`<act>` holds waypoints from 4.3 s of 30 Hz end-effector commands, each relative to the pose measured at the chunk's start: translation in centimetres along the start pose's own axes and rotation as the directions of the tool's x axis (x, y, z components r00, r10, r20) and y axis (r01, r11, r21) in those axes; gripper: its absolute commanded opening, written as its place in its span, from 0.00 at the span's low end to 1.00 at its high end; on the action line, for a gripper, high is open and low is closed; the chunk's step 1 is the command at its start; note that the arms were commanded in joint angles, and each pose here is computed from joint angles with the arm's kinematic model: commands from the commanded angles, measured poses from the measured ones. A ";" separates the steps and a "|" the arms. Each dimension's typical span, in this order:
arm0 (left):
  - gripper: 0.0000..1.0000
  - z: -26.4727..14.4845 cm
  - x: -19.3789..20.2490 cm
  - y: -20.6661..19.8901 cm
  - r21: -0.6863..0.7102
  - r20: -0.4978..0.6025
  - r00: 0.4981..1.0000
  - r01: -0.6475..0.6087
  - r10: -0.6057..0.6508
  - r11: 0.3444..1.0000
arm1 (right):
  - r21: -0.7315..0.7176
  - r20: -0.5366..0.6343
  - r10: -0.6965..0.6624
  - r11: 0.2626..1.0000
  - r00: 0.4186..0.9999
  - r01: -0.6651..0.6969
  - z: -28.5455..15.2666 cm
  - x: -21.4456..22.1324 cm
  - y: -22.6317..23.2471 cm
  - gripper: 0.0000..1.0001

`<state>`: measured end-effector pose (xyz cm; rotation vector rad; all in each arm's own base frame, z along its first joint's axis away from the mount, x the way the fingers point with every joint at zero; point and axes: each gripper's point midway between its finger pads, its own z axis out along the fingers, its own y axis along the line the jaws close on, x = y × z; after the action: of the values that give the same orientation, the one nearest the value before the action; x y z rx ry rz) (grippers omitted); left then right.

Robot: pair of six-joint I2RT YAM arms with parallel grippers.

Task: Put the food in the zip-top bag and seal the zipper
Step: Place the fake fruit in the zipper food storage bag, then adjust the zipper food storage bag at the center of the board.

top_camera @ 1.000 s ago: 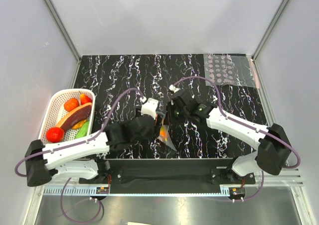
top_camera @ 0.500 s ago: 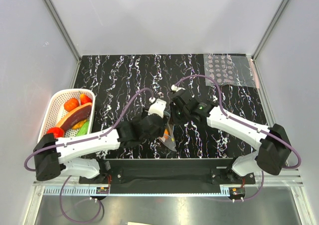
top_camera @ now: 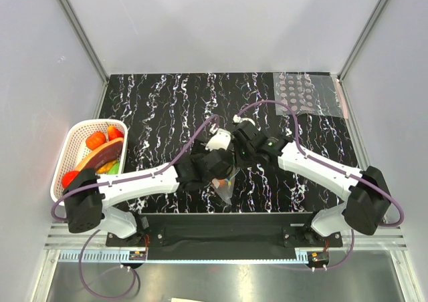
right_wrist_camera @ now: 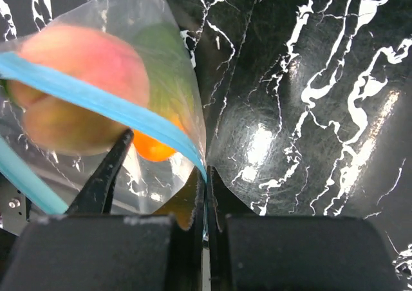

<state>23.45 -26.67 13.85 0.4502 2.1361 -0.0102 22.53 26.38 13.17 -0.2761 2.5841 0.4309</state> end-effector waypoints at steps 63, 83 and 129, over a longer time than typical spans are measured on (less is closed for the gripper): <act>0.00 -1.0 -6.4 -1.5 0.444 -0.099 0.905 0.412 -0.414 0.795 | -0.242 0.039 -0.114 0.963 0.993 0.120 -1.6 -1.5 6.7 0.00; 0.00 -0.1 -5.7 0.0 0.439 -0.069 0.931 0.350 -0.358 0.827 | -0.256 0.104 -0.066 0.962 0.992 0.091 -4.3 -2.1 7.0 0.45; 0.15 -2.1 -7.1 1.7 0.405 -0.123 0.862 0.496 -0.492 0.768 | -0.012 0.121 -0.130 0.991 0.984 0.132 -2.0 0.1 8.6 0.00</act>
<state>25.50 -26.30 18.31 0.1132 2.2845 -0.7308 18.41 33.84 15.45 -0.4331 2.4702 0.4551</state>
